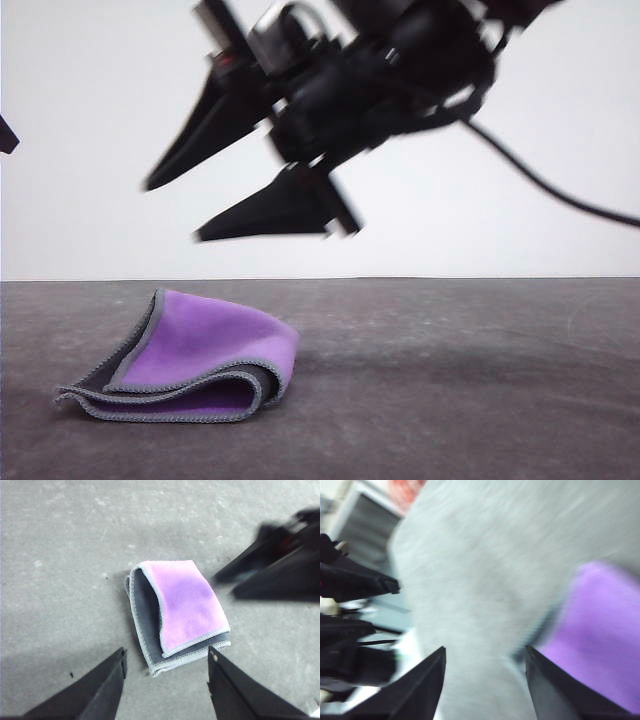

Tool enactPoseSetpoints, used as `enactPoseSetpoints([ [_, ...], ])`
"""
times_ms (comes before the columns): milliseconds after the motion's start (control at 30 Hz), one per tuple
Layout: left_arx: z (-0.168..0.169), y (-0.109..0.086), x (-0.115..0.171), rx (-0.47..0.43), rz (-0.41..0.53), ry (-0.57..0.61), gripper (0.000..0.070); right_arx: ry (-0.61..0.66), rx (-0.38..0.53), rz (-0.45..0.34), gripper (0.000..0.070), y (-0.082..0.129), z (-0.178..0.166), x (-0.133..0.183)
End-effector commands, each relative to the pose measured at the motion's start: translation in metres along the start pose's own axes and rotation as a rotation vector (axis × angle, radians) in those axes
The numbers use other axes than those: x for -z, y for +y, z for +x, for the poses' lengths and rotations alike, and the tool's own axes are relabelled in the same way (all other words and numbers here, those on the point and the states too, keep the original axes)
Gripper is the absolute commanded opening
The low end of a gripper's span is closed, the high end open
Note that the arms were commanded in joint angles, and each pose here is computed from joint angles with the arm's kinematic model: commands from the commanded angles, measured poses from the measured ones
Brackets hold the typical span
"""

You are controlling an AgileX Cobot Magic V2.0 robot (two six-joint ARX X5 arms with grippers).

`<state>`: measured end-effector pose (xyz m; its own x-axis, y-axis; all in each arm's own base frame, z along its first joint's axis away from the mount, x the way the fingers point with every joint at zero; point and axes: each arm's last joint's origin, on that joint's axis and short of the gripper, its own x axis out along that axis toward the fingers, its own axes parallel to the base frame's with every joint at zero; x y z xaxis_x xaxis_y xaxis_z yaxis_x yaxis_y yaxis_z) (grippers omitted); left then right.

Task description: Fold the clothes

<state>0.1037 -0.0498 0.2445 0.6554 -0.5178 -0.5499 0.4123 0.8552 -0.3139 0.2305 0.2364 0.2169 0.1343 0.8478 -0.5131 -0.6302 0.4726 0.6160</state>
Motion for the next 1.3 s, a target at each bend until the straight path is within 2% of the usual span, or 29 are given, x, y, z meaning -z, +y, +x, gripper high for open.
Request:
enactPoseSetpoints([
  [0, 0.000, -0.001, -0.002, 0.001, 0.005, -0.009, 0.0312, 0.025, 0.090, -0.136, 0.0317, 0.001, -0.009, 0.001],
  [100, 0.000, -0.001, -0.002, 0.001, 0.005, -0.009, 0.0312, 0.041, 0.229, -0.198, 0.0316, 0.001, -0.034, 0.002],
  [200, 0.000, -0.001, -0.002, 0.001, 0.005, -0.009, 0.0312, 0.030, 0.308, -0.225, 0.0316, -0.001, -0.059, 0.003],
  [500, 0.000, -0.001, -0.002, -0.002, 0.005, -0.010, 0.0312, -0.142, 0.439, -0.158, 0.0316, -0.020, -0.132, 0.029],
  [767, 0.000, 0.000, -0.002, -0.021, 0.007, -0.014, 0.0312, -0.301, 0.510, -0.113, 0.0316, -0.029, -0.162, 0.072],
  [1067, -0.001, -0.001, -0.003, -0.018, 0.003, -0.019, 0.0308, -0.305, 0.508, -0.115, 0.0319, -0.030, -0.163, 0.083],
  [1100, -0.001, -0.001, -0.003, -0.018, 0.005, -0.019, 0.0217, -0.303, 0.509, -0.114, 0.0247, -0.030, -0.163, 0.083],
  [1133, -0.001, -0.001, -0.003, -0.018, 0.009, -0.020, 0.0113, -0.301, 0.511, -0.113, 0.0148, -0.030, -0.163, 0.083],
  [1167, -0.001, -0.001, -0.004, -0.017, 0.013, -0.023, 0.0039, -0.302, 0.514, -0.117, 0.0023, -0.030, -0.163, 0.083],
  [1267, -0.001, -0.001, -0.005, -0.013, 0.018, -0.037, 0.0000, -0.309, 0.509, -0.121, 0.0012, -0.030, -0.163, 0.082],
])
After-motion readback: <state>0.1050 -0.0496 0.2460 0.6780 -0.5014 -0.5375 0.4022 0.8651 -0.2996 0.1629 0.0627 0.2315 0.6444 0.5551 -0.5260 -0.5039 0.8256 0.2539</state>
